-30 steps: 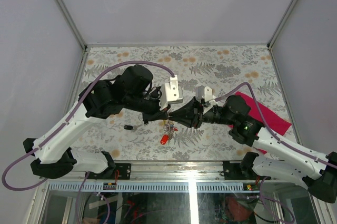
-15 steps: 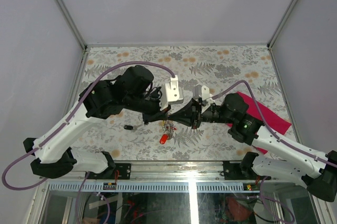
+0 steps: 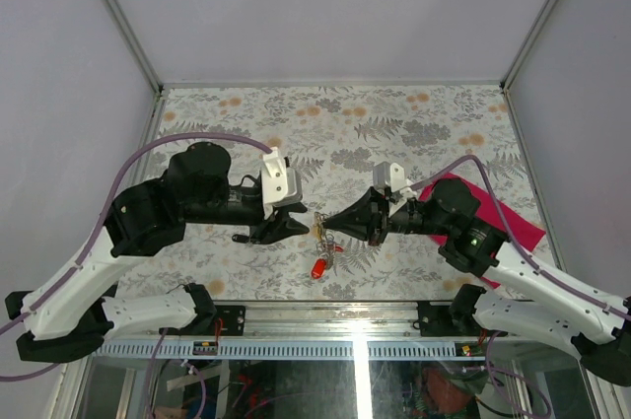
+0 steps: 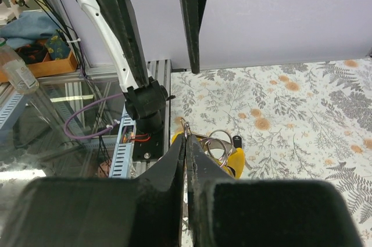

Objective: Put the keys on the keyring

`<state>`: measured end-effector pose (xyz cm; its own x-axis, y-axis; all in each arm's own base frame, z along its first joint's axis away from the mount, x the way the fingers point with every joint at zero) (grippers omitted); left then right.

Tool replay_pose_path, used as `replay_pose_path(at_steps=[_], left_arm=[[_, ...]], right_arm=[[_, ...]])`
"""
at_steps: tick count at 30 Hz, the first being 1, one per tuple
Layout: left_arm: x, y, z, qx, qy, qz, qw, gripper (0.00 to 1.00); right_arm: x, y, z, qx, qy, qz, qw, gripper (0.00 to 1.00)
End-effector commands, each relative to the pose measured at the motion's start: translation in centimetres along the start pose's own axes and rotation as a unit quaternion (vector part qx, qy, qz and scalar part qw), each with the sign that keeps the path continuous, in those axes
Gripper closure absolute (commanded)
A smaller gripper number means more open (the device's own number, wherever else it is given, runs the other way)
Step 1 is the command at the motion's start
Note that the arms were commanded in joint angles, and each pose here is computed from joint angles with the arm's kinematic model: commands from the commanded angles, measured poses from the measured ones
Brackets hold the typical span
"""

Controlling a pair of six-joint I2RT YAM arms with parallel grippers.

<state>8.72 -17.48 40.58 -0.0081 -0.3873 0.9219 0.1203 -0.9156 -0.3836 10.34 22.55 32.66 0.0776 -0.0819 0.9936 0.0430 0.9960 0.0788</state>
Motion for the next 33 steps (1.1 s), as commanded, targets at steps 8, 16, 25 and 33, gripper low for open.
replay_pose_path(at_steps=[8,16,25,33], left_arm=[[0.8,1.7,0.2,-0.013,0.0,-0.057,0.998,0.65],[0.4,2.5,0.4,-0.024,-0.004,-0.046,0.999,0.7],[0.0,2.8,0.6,-0.022,-0.006,-0.031,0.999,0.71],[0.1,2.6,0.5,-0.023,-0.004,-0.031,0.999,0.75]], right_arm=[[5.1,-0.7,1.8,0.036,-0.041,-0.087,0.995,1.0],[5.4,-0.8,2.0,0.037,-0.042,-0.094,0.994,1.0],[5.8,-1.1,2.0,0.026,-0.049,-0.109,0.992,1.0],[6.1,-1.4,2.1,0.02,-0.054,-0.117,0.991,1.0]])
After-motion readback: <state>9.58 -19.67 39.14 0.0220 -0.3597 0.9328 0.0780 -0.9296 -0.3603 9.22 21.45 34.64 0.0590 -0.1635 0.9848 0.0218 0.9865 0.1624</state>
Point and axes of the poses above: each gripper's point midway between its finger pads, its own y axis out along the fingers, its own z axis along the line the jaws close on, x = y × z, the point moved 9 cm from there along -y, back along the fingers, and after that the axes turned 1 degree about y, right-handed, at the moved point
